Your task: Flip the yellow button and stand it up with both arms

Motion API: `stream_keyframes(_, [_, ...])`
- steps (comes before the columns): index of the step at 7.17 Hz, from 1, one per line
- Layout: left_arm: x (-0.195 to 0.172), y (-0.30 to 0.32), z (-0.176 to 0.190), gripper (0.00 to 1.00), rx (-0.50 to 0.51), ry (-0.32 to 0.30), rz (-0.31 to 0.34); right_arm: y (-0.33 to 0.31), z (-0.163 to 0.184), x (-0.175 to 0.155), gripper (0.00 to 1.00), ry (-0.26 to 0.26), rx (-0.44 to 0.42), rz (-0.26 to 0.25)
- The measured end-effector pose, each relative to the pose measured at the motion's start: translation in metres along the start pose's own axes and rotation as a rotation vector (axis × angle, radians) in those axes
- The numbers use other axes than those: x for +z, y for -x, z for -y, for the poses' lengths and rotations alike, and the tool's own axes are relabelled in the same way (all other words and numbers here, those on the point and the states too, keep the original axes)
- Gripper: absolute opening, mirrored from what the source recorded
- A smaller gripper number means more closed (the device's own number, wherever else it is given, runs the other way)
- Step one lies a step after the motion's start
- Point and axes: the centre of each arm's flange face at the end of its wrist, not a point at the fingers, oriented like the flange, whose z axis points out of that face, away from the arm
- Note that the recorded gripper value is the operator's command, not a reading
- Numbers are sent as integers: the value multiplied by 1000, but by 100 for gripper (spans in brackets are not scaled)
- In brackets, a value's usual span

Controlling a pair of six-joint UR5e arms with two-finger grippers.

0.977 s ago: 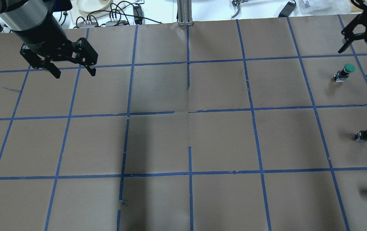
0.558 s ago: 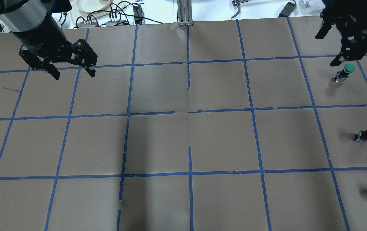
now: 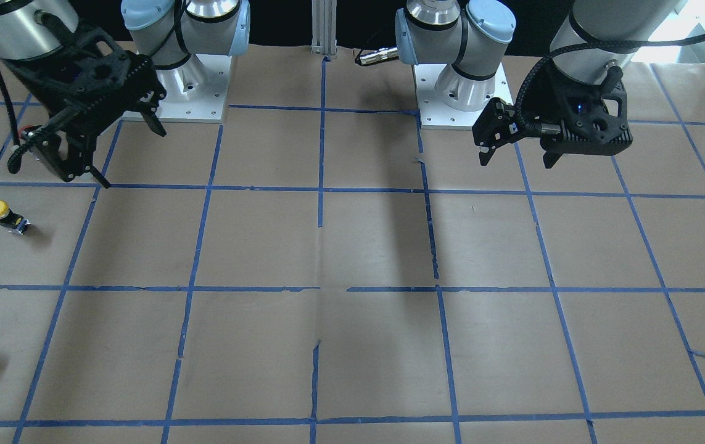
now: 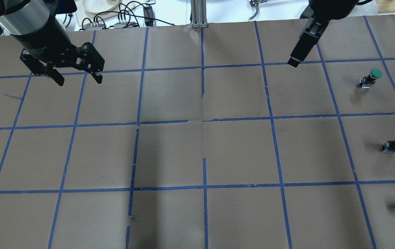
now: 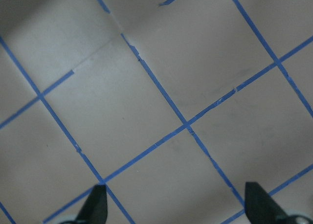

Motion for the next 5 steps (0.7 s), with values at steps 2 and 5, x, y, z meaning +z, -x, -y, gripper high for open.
stream_keyframes(2, [-1,0,0,100,0,-3,0,26,5,-9,100,-15,377,-19])
stream_keyframes(5, [-2,0,1,100,0,-5,0,44,-11,-15,100,-11,744,-41])
